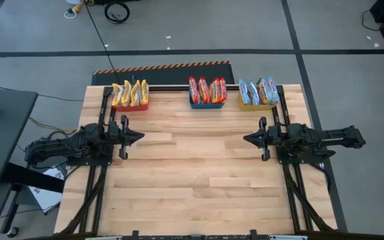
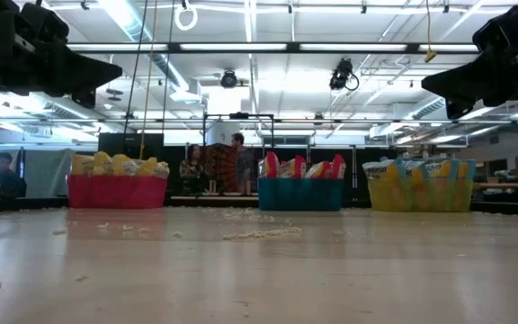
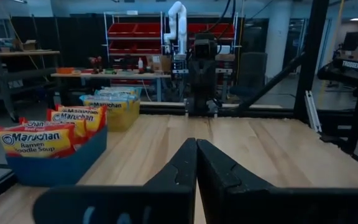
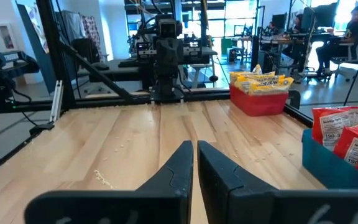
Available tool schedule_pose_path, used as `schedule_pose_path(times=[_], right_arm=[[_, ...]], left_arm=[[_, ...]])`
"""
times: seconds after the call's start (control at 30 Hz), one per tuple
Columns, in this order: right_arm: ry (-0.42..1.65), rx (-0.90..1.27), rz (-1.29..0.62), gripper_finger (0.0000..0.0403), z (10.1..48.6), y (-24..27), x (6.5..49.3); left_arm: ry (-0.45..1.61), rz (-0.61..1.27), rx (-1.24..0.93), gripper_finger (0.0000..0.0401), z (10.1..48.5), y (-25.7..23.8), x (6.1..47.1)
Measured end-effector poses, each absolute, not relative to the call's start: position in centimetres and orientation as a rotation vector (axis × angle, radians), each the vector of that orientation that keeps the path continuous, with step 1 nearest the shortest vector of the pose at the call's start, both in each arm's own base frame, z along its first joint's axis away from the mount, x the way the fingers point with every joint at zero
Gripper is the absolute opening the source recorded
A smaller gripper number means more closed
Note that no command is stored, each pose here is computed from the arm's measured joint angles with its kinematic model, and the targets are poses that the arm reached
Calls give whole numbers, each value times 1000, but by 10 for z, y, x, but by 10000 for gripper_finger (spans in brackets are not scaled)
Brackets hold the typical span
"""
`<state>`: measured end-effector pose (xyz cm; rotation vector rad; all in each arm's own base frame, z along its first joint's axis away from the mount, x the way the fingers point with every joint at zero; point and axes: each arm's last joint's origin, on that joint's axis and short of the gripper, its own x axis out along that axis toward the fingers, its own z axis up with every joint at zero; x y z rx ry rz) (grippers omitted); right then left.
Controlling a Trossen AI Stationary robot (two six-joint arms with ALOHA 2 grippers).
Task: Sort Maruchan noodles
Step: Return to Home Position
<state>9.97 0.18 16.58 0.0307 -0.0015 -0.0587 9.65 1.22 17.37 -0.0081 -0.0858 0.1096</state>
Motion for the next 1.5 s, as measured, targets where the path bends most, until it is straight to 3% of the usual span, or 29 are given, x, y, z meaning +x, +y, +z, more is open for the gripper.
schedule_pose_path(times=[0.77,0.93,1.17,1.5], right_arm=[[-2,31,-61,29,166,2,100],[-3,31,-61,29,166,2,100],[-1,31,-61,29,166,2,100],[-1,31,-61,29,166,2,100]], left_arm=[[-59,105,-14,13,171,11,96],[-36,52,-115,13,168,4,97],[-47,-95,-17,13,170,-10,97],[-67,-100,-19,13,172,-11,97]])
